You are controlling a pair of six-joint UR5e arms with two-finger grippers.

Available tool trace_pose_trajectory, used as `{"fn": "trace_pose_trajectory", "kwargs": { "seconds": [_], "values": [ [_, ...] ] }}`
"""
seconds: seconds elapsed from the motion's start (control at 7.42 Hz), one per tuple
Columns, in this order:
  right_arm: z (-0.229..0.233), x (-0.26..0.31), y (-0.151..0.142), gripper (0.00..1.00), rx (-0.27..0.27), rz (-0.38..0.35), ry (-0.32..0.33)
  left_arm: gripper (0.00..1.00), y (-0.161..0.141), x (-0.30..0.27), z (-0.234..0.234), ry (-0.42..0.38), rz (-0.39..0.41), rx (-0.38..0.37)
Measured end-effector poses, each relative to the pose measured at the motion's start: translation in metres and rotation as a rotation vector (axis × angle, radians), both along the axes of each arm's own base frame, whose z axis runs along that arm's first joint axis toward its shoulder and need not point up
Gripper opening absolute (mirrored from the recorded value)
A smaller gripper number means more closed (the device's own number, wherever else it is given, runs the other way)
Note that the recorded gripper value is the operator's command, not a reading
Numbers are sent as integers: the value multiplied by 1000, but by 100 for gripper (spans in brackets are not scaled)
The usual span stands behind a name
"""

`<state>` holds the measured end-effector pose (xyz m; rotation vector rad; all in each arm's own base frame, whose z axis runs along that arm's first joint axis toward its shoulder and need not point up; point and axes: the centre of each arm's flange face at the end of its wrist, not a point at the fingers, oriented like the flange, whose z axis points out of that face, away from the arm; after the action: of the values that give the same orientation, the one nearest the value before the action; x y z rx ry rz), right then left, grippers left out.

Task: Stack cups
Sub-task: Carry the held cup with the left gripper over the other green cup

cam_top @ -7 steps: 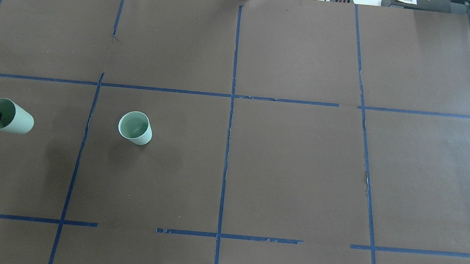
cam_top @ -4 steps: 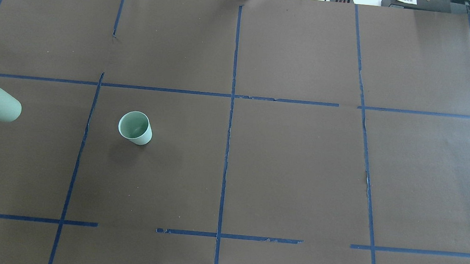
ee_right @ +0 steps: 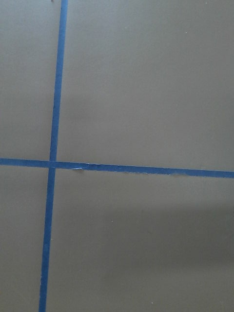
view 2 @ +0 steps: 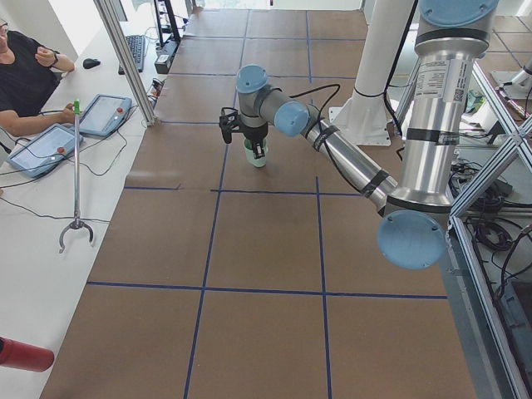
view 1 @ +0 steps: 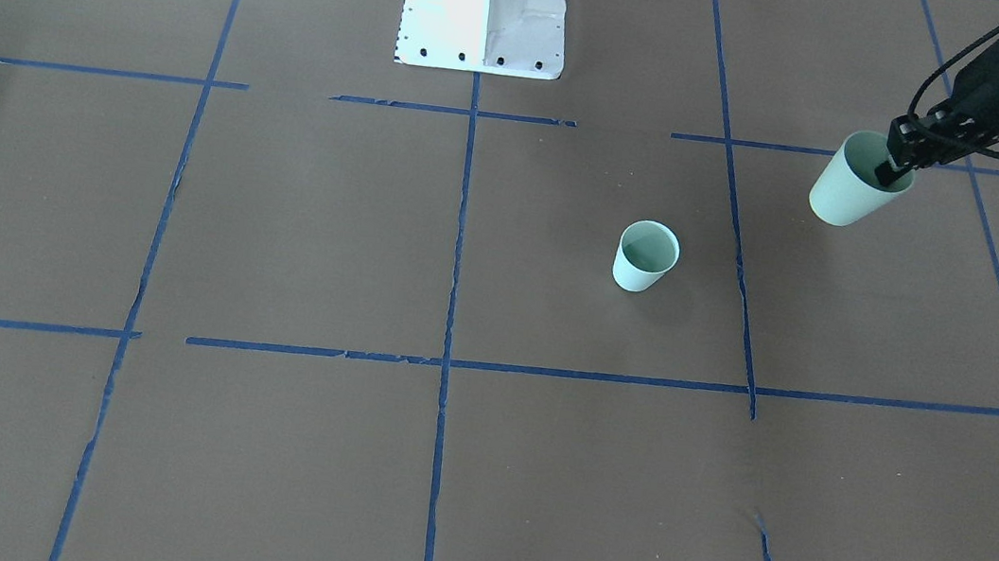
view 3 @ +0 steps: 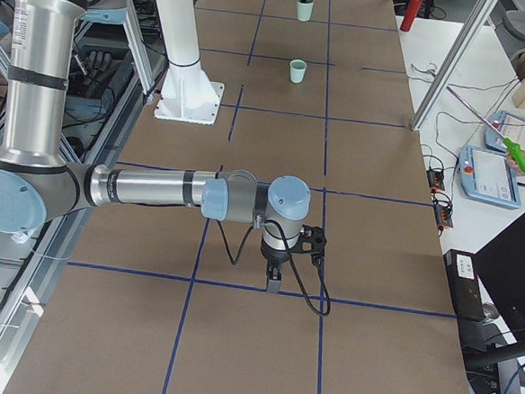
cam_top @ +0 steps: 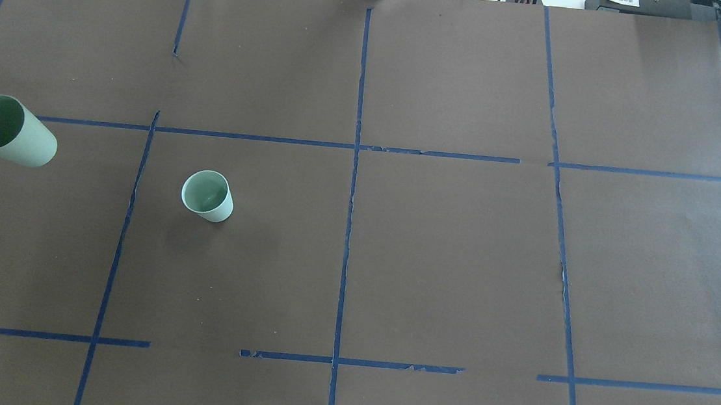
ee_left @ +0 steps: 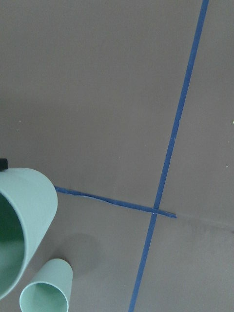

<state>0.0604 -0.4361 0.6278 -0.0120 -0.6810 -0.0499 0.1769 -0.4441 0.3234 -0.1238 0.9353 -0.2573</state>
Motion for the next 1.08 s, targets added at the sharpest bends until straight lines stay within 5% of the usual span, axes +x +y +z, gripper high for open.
{"fn": "trace_pose_trajectory", "kwargs": {
  "seconds": [0.54, 1.08],
  "values": [
    [0, 0, 0, 100, 0, 0, 0, 0, -20, 109, -40, -23, 9, -75],
    [0, 0, 0, 100, 1, 0, 0, 0, -28, 159, -36, -17, 32, -87]
  ]
}}
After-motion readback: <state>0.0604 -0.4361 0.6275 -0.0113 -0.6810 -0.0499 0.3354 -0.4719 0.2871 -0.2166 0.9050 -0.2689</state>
